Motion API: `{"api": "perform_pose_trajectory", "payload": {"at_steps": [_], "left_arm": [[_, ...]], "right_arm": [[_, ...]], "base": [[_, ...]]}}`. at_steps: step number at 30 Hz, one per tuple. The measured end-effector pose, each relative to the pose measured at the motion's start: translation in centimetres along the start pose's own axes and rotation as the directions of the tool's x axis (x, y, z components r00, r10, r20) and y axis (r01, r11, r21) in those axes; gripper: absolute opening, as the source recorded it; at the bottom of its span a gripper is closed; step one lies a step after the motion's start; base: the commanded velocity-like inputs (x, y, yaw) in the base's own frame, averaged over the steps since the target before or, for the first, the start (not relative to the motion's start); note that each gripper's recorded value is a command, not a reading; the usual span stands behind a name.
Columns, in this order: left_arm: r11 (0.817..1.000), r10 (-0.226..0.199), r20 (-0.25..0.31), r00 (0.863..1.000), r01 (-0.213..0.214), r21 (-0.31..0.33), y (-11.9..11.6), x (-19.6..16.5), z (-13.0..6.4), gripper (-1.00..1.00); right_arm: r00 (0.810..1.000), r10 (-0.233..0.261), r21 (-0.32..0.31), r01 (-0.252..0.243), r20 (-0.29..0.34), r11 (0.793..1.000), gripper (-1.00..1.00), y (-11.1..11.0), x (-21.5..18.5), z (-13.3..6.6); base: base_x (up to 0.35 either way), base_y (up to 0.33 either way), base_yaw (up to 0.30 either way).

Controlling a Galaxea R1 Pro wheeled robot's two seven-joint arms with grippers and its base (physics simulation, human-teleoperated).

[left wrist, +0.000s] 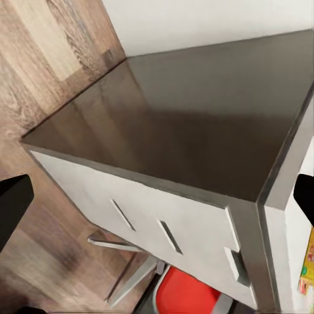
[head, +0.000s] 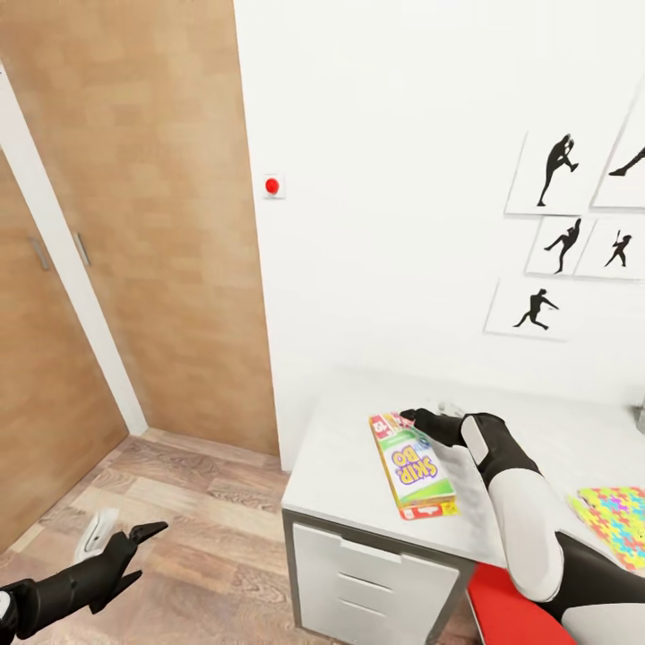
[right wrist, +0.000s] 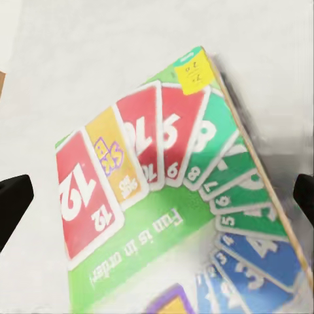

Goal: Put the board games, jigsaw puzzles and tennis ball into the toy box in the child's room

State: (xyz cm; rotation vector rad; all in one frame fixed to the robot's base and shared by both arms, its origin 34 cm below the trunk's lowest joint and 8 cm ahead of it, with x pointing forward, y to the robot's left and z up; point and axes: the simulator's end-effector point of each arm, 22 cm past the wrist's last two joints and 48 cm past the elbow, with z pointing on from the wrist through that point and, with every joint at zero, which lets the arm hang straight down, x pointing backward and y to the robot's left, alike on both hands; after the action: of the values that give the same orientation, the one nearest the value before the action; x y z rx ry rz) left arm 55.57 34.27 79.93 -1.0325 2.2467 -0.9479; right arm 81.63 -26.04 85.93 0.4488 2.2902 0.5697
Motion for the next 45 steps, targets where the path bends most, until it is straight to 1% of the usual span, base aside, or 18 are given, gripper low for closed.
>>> {"api": "perform_pose_trajectory", "payload": {"at_steps": [4, 6, 7, 8, 10, 11, 12, 15, 16, 18, 21, 26, 32, 36, 45], "left_arm": [[1.000, 0.000, 0.002, 1.000, 0.000, -0.002, 0.1, 0.0, 0.0, 1.00], [1.000, 0.001, 0.003, 1.000, -0.001, -0.003, 0.1, -0.1, -0.1, 1.00], [1.000, 0.000, 0.003, 1.000, 0.000, -0.003, 0.1, -0.1, -0.1, 1.00], [1.000, 0.000, 0.004, 1.000, 0.000, -0.003, 0.1, -0.1, -0.1, 1.00], [1.000, 0.002, 0.002, 1.000, -0.002, -0.005, 0.1, 0.0, 0.0, 1.00], [1.000, 0.002, 0.002, 1.000, -0.002, -0.005, 0.1, 0.0, 0.0, 1.00], [1.000, 0.003, 0.001, 1.000, -0.003, -0.006, 0.1, 0.0, 0.0, 1.00], [1.000, 0.004, 0.000, 1.000, -0.004, -0.006, 0.1, 0.1, 0.0, 1.00], [1.000, 0.004, -0.001, 1.000, -0.004, -0.005, 0.1, 0.1, 0.1, 1.00], [1.000, 0.003, -0.001, 1.000, -0.003, -0.005, 0.1, 0.2, 0.1, 1.00], [1.000, 0.000, -0.001, 1.000, 0.000, -0.002, 0.0, 0.3, 0.2, 1.00], [1.000, -0.004, 0.014, 1.000, 0.004, -0.002, 0.0, 0.0, 0.2, 1.00], [1.000, -0.022, 0.023, 1.000, 0.022, -0.013, 0.7, -0.1, 0.4, 1.00], [1.000, -0.026, 0.023, 0.999, 0.026, -0.015, 0.9, -0.1, 0.5, 1.00], [1.000, -0.026, 0.024, 0.999, 0.027, -0.014, 0.9, -0.1, 0.4, 1.00]], "right_arm": [[0.999, -0.008, 0.009, 0.008, 0.032, 1.000, 1.00, -0.4, -1.5, -0.6], [0.996, -0.020, 0.033, 0.017, 0.083, 0.999, 1.00, -1.8, -3.9, -1.9], [0.996, -0.021, 0.040, 0.018, 0.090, 0.999, 1.00, -2.3, -4.3, -2.2], [0.995, -0.025, 0.053, 0.019, 0.101, 0.998, 1.00, -3.2, -5.0, -2.7], [0.994, -0.025, 0.074, 0.017, 0.103, 0.997, 1.00, -4.6, -5.5, -3.2], [0.995, -0.023, 0.078, 0.015, 0.101, 0.997, 1.00, -5.0, -5.5, -3.3], [0.996, -0.018, 0.085, 0.011, 0.089, 0.996, 1.00, -5.6, -5.1, -3.2], [0.999, -0.003, 0.091, -0.002, 0.052, 0.996, 1.00, -6.3, -3.8, -2.7], [1.000, 0.006, 0.100, -0.009, 0.030, 0.995, 1.00, -7.1, -3.0, -2.5], [1.000, 0.017, 0.114, -0.018, 0.009, 0.993, 1.00, -8.3, -2.4, -2.6], [1.000, 0.027, 0.122, -0.025, -0.010, 0.992, 1.00, -9.2, -1.8, -2.6], [0.999, 0.036, 0.117, -0.033, -0.021, 0.993, 1.00, -9.3, -1.4, -2.6], [0.999, 0.036, 0.077, -0.034, -0.022, 0.996, 1.00, -8.3, -1.1, -2.3], [0.999, 0.035, 0.060, -0.034, -0.026, 0.998, 1.00, -7.9, -1.0, -2.2], [0.999, 0.033, 0.045, -0.032, -0.032, 0.999, 1.00, -7.4, -0.9, -2.3]], "base": [[-0.191, -0.077, 0.001], [-0.052, -0.021, 0.000], [-0.030, -0.012, 0.000], [-0.024, -0.010, 0.000], [-0.014, -0.005, 0.000], [-0.008, -0.003, 0.000], [-0.006, -0.003, 0.000], [-0.004, -0.002, 0.000], [-0.002, -0.001, 0.000], [-0.001, 0.000, 0.000], [0.000, 0.000, 0.000], [0.000, 0.000, 0.000], [0.000, 0.000, 0.000], [0.000, 0.000, 0.012], [0.000, 0.000, 0.226]]}}
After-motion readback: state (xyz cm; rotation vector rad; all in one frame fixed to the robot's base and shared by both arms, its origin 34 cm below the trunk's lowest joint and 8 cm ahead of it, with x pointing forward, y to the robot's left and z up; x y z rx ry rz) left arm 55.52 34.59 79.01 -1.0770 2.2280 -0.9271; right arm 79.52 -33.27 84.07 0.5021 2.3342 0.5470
